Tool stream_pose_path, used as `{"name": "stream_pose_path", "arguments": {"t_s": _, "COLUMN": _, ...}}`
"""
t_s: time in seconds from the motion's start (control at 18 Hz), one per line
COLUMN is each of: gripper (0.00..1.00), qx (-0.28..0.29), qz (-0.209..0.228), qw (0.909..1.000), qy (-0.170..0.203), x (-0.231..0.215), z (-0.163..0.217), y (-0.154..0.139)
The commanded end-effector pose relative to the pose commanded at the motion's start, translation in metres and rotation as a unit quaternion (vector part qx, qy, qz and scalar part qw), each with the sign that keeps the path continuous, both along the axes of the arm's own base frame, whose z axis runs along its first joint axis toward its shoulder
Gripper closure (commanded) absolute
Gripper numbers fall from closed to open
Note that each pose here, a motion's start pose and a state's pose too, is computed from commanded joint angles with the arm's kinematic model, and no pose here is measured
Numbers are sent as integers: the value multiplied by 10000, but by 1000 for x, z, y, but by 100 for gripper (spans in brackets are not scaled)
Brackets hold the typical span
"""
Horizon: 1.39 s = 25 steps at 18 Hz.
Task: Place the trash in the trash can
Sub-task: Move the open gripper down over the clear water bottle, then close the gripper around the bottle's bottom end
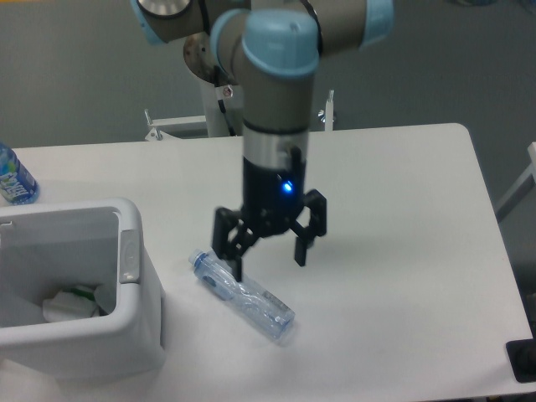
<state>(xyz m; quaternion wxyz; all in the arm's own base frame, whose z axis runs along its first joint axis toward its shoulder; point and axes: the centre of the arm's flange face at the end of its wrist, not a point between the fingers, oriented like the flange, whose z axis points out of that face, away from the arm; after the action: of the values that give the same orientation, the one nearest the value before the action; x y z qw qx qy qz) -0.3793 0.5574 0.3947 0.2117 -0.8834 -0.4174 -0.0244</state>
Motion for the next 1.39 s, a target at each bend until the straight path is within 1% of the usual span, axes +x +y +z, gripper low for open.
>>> {"name": "stream_pose_path", "arguments": {"t_s": 0.17, "gripper": 0, "qx": -369, "qz": 42, "qw": 9993, "qy": -104, "x": -12, "z": -47, "y": 9}}
{"name": "stream_pose_path", "arguments": {"t_s": 0.39, "gripper": 0, "qx": -728, "qz": 54, "qw": 9970, "qy": -260, "x": -19, "z": -100, "y": 15}}
{"name": "stream_pose_path", "arguments": {"t_s": 0.44, "gripper": 0, "qx": -819, "qz": 60, "qw": 9963, "qy": -248, "x": -19, "z": -110, "y": 15}}
{"name": "stream_pose_path", "arguments": {"t_s": 0.56, "gripper": 0, "qx": -907, "qz": 10, "qw": 9957, "qy": -171, "x": -11, "z": -122, "y": 21}}
{"name": "stream_pose_path", "arguments": {"t_s": 0.67, "gripper": 0, "qx": -972, "qz": 1, "qw": 9950, "qy": -228, "x": -6, "z": -130, "y": 24}}
{"name": "stream_pose_path", "arguments": {"t_s": 0.78, "gripper": 0, "qx": -1092, "qz": -66, "qw": 9934, "qy": -330, "x": 2, "z": -149, "y": 28}}
{"name": "stream_pose_path", "arguments": {"t_s": 1.0, "gripper": 0, "qx": -1194, "qz": -60, "qw": 9921, "qy": -369, "x": 0, "z": -166, "y": 29}}
{"name": "stream_pose_path", "arguments": {"t_s": 1.11, "gripper": 0, "qx": -1321, "qz": -33, "qw": 9908, "qy": -307, "x": -2, "z": -175, "y": 28}}
{"name": "stream_pose_path", "arguments": {"t_s": 1.22, "gripper": 0, "qx": -1418, "qz": -96, "qw": 9895, "qy": -266, "x": 7, "z": -182, "y": 34}}
{"name": "stream_pose_path", "arguments": {"t_s": 1.39, "gripper": 0, "qx": -1463, "qz": -67, "qw": 9888, "qy": -301, "x": 7, "z": -190, "y": 36}}
